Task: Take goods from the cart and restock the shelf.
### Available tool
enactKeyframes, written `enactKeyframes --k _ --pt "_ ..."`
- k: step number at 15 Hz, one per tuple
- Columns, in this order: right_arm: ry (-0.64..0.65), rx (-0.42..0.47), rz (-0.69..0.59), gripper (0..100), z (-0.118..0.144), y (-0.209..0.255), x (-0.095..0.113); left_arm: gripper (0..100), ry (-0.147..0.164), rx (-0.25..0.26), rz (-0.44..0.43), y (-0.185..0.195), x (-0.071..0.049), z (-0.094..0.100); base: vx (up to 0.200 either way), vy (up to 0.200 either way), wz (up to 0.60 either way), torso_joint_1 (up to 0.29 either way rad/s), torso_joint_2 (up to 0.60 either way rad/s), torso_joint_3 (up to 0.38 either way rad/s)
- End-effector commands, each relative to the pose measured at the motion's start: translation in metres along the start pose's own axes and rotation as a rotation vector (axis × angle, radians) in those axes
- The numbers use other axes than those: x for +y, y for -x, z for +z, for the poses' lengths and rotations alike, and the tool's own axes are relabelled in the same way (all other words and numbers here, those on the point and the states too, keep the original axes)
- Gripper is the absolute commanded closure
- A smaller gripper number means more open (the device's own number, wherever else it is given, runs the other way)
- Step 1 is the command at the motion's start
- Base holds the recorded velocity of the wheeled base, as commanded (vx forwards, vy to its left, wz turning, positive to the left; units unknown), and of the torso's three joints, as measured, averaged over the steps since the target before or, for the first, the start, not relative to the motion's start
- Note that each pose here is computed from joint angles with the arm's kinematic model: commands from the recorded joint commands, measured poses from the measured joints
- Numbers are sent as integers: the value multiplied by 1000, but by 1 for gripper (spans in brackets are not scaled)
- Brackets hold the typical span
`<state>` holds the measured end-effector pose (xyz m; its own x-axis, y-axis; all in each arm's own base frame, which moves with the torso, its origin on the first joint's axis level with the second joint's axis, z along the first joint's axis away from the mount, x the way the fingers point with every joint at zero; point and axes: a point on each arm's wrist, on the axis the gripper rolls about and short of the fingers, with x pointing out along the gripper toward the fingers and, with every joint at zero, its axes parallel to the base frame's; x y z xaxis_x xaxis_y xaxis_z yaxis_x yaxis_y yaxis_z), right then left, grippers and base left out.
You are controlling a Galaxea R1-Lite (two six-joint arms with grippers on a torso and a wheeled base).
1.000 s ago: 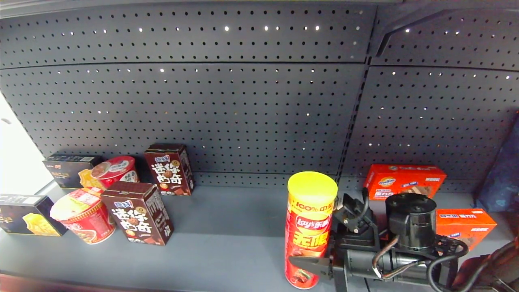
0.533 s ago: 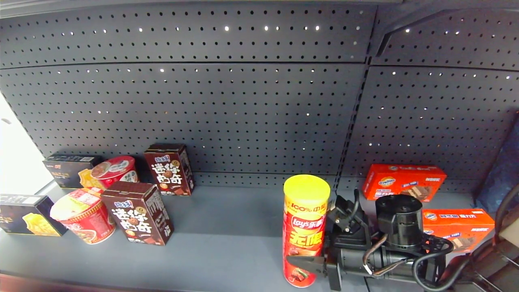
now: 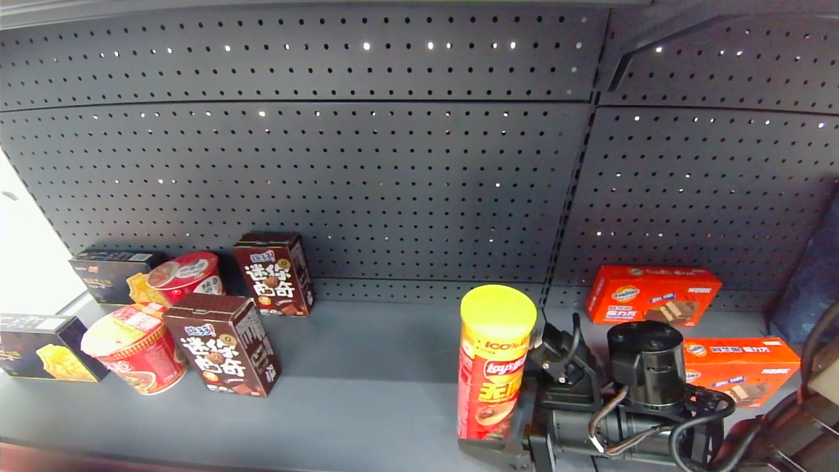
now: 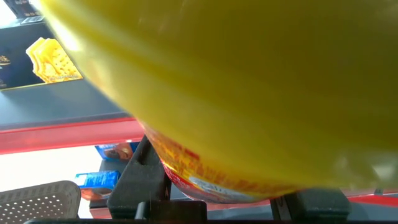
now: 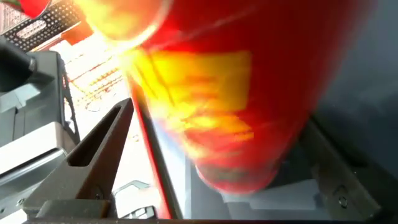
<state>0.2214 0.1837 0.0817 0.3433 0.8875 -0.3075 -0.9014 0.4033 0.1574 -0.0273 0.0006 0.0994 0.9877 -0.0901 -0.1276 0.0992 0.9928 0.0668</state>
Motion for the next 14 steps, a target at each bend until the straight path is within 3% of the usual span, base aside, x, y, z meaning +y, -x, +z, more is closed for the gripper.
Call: enactKeyframes --k 1,14 --pt "1 -1 -2 0 0 9 5 100 -2 -4 0 0 0 1 0 0 0 0 0 0" --pt "-1 -7 -41 0 -14 83 44 100 -3 -13 0 1 0 3 0 0 0 0 0 0"
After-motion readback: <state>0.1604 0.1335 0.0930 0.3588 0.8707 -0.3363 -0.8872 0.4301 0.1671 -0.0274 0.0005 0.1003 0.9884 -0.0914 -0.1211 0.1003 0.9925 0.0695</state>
